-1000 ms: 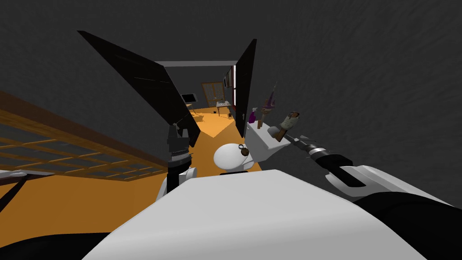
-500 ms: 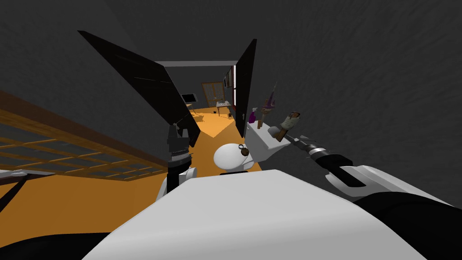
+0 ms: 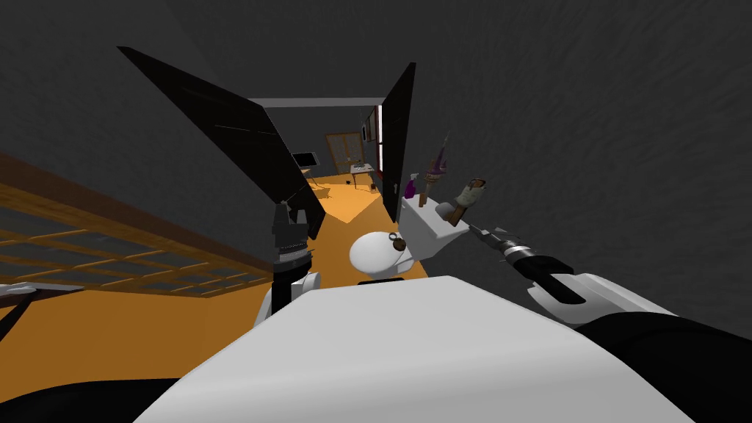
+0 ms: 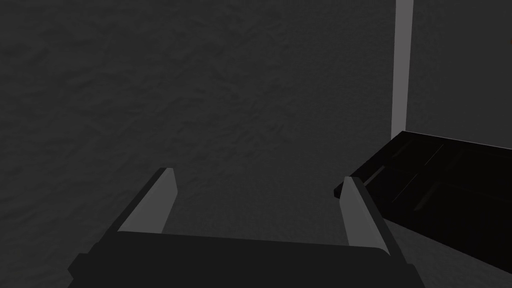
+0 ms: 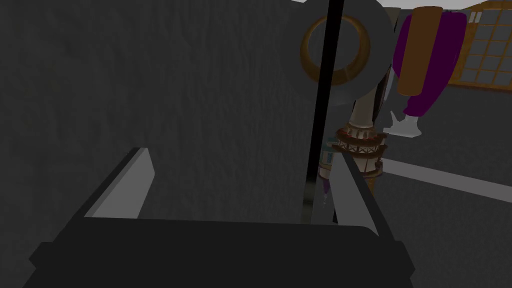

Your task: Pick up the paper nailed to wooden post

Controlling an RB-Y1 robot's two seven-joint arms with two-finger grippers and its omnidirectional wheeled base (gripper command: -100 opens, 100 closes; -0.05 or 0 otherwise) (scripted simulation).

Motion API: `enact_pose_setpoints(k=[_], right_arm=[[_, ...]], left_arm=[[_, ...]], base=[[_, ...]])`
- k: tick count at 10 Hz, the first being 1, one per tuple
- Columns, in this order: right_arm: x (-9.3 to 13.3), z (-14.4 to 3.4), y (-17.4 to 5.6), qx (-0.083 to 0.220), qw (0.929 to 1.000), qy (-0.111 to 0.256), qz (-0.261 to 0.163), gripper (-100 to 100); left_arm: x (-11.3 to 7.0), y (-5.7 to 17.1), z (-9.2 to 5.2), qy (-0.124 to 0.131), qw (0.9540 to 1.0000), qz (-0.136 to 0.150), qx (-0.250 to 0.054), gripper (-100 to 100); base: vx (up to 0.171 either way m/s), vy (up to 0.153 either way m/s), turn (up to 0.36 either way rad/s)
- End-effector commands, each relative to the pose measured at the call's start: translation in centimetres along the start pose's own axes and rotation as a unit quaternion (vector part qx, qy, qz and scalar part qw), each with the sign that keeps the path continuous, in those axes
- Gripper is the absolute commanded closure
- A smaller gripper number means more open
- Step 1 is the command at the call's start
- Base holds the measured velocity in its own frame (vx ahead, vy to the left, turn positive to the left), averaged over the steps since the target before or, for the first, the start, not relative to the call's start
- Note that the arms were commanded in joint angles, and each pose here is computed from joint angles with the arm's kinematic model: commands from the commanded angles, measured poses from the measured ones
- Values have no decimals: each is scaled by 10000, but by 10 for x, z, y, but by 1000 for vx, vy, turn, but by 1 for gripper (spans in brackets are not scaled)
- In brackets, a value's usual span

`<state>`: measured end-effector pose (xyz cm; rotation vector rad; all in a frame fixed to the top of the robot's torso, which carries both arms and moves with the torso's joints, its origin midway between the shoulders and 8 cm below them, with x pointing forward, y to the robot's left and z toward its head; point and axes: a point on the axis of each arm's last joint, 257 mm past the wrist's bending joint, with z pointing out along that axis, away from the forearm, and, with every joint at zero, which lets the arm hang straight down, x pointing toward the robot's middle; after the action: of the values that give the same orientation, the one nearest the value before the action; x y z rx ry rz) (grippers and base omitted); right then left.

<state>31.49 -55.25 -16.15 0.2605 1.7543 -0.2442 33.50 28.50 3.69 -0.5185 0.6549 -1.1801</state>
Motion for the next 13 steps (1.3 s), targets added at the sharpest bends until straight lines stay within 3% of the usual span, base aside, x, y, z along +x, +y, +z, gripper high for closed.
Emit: enact_pose_setpoints(k=[1,2,4,9,10,11,12,13], right_arm=[[16,-1,-15,235,9996,146,-10,-100],[20,0,-18,292,9994,180,-11,-100],[-1,5,1,-32,10000,-84,10,-100],[-32,6,33,-563,9974,-440,56,-100],[-29,5,25,-473,9981,-386,38,-100],[-31,5,26,-499,9979,-399,48,0],[-15,17,34,-603,9977,-313,65,-100],[-18,26,30,-557,9977,-378,105,-100]], left_arm=[[0,0,0,0,10000,0,0,0],[0,0,0,0,10000,0,0,0],[0,0,0,0,10000,0,0,0],[0,0,0,1,10000,1,0,0],[0,0,0,1,10000,1,0,0],[0,0,0,0,10000,1,-1,0],[0,0,0,0,10000,1,0,0],[0,0,0,0,10000,0,1,0]], base=[[-50,86,-10],[-19,111,12],[49,20,111],[35,-74,51],[-2,-14,26],[0,0,0],[-120,12,120],[-159,9,59]])
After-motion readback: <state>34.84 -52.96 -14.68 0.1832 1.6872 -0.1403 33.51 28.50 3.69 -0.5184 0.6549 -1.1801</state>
